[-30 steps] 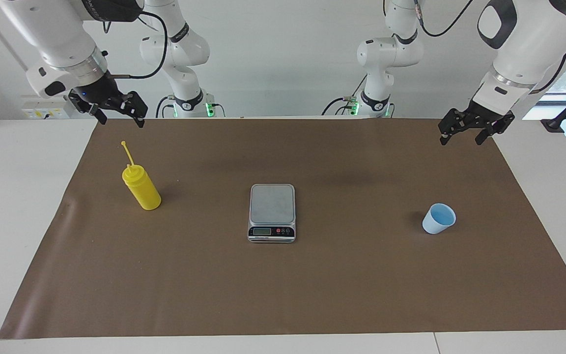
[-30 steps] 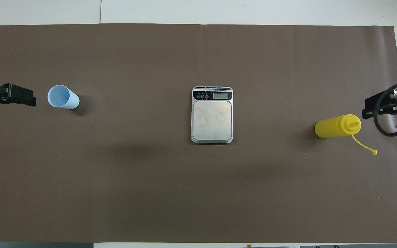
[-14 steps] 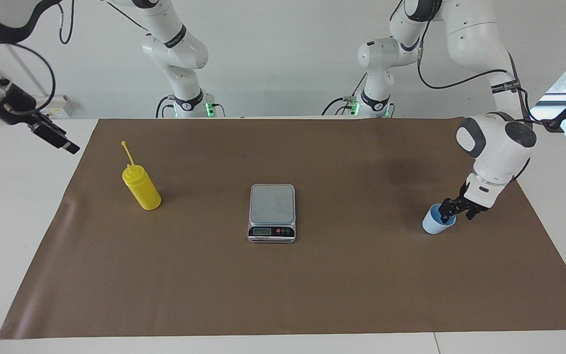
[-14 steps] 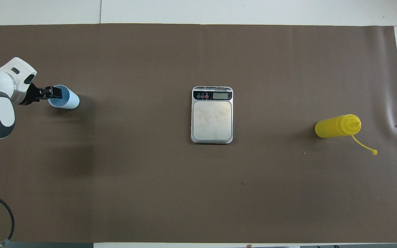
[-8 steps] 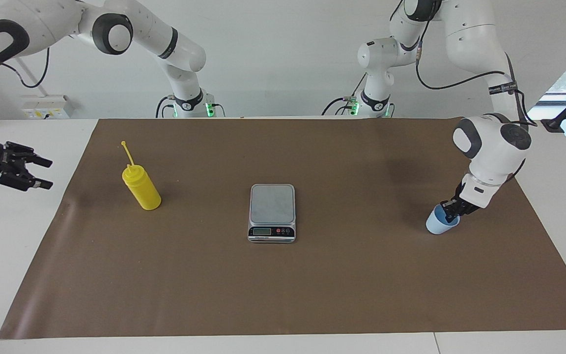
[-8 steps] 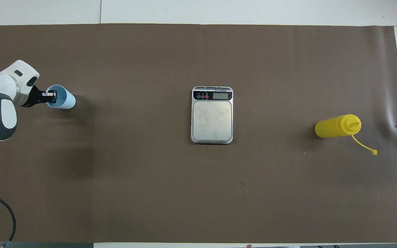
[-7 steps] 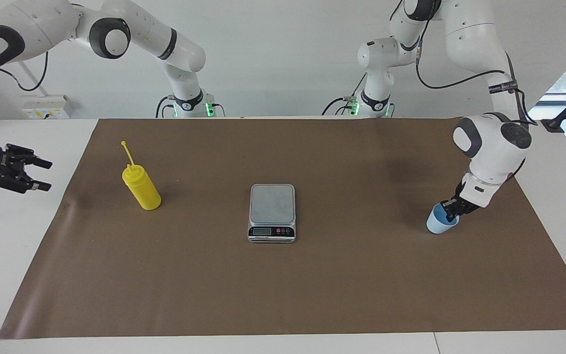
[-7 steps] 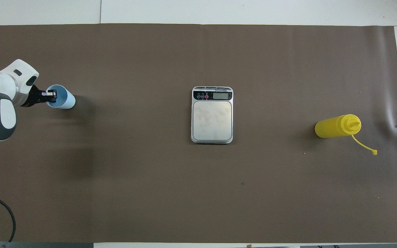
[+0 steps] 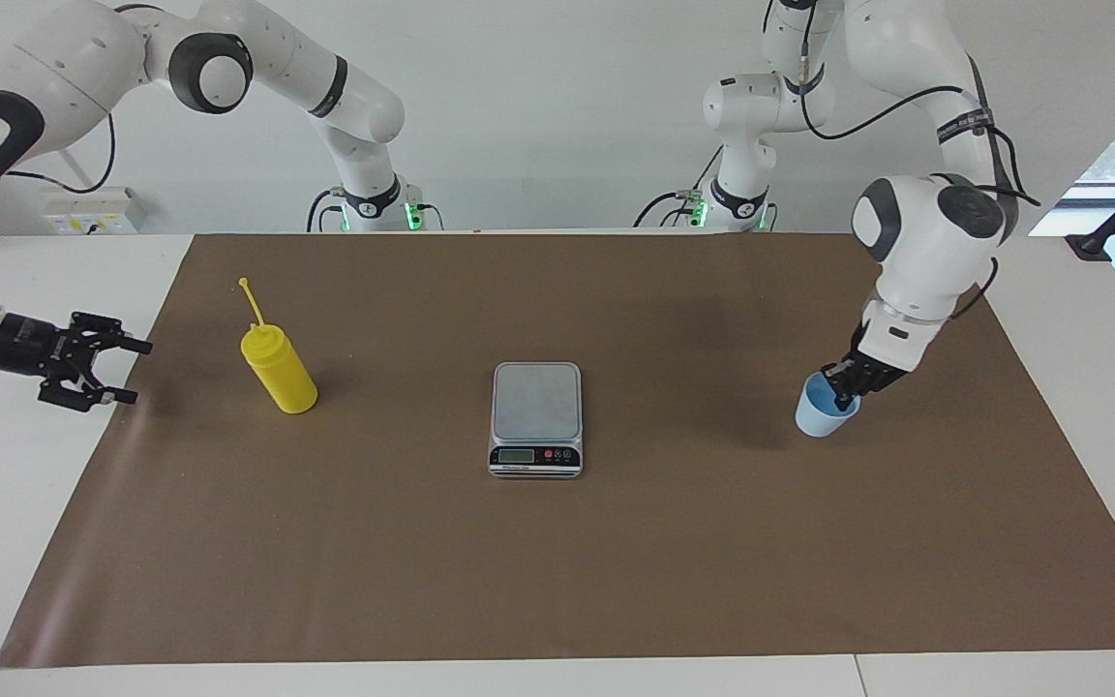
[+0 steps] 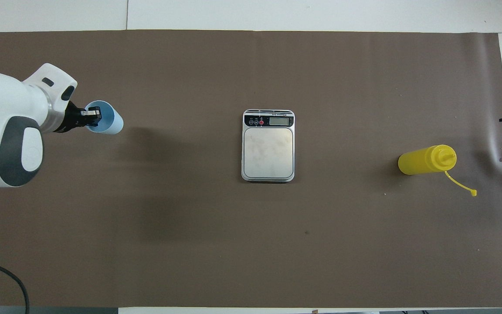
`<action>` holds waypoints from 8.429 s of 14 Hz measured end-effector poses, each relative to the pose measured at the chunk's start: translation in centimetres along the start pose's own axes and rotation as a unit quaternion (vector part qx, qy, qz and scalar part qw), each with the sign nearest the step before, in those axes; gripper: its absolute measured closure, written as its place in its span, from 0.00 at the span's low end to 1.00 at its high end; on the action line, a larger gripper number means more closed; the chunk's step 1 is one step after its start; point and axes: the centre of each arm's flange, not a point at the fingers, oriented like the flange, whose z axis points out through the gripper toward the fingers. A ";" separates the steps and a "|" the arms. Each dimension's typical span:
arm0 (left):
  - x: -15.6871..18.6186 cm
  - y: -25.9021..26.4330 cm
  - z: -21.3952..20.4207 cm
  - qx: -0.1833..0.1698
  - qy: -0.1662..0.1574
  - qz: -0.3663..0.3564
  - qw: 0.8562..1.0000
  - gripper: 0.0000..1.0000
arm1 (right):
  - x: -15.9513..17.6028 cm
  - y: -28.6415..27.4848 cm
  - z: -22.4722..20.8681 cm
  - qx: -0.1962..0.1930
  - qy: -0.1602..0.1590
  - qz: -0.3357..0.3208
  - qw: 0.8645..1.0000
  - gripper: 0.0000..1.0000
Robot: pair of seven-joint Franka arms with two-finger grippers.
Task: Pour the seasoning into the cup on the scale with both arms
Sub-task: 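Carry the blue cup onto the scale while the right gripper grasps the bottle, then release the cup on the scale while the right gripper lifts the bottle, then move the yellow bottle over the cup with the right gripper, then tilt the yellow bottle over the cup to pour with the right gripper, then turn the bottle upright and carry it back with the right gripper, then lower the yellow bottle onto the table and open the right gripper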
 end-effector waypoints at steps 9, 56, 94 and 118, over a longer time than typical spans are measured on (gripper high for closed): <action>-10.8 26.0 1.6 0.007 0.019 -0.057 0.998 0.96 | 2.9 4.9 10.3 0.028 -0.104 0.096 0.990 0.00; -1.6 -7.2 -18.9 0.028 -0.077 0.106 0.991 0.00 | -38.6 -11.4 37.5 -0.054 0.481 0.006 0.875 0.48; -1.1 -8.5 -19.6 0.019 -0.095 0.091 0.991 0.00 | -16.7 -2.1 8.6 0.085 0.013 0.166 0.982 0.48; -1.1 -8.5 -19.6 0.019 -0.095 0.091 0.991 0.00 | -1.3 9.0 16.5 0.156 -0.113 0.119 0.974 0.48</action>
